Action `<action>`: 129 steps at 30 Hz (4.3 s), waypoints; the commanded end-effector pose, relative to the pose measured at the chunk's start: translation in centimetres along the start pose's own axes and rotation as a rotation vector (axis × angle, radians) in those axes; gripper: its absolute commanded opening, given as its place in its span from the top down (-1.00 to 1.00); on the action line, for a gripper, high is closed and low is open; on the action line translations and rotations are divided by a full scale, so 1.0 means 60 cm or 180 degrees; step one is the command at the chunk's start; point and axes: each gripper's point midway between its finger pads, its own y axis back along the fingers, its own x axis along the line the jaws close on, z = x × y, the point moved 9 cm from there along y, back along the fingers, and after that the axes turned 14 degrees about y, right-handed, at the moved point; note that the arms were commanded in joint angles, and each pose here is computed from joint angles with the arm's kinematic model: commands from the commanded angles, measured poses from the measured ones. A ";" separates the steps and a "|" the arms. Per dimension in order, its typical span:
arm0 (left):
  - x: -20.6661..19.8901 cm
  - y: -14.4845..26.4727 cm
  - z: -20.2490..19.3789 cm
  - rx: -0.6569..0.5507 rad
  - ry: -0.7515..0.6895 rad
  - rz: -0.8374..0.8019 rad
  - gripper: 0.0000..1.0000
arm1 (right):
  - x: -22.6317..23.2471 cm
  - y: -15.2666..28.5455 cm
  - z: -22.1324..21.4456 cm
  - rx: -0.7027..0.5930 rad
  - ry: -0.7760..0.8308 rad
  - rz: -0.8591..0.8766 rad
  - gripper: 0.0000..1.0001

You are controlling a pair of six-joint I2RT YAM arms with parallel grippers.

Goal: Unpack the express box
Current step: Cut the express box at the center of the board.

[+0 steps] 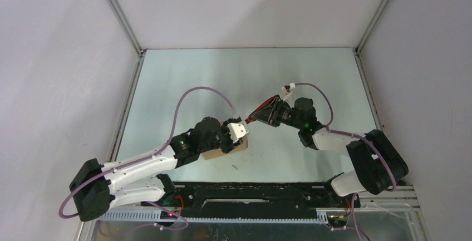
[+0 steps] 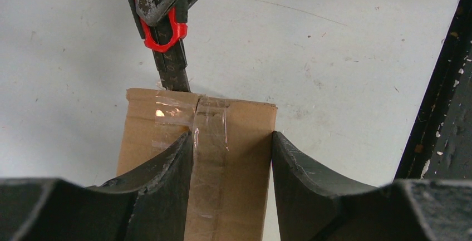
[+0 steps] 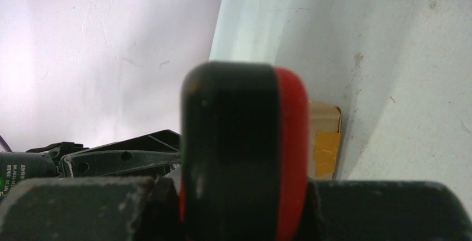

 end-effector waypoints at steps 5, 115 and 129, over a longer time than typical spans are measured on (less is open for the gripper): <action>0.007 0.000 0.032 -0.0360 -0.0134 0.0149 1.00 | 0.021 0.003 0.006 -0.0011 0.0125 0.0212 1.00; 0.028 0.098 0.112 0.0547 0.3422 0.2117 -0.13 | -0.003 0.043 -0.066 0.0176 0.0051 -0.0570 1.00; -0.025 0.101 0.052 0.0176 0.5457 0.2341 -0.96 | 0.045 0.058 -0.095 -0.0478 0.0317 -0.0653 1.00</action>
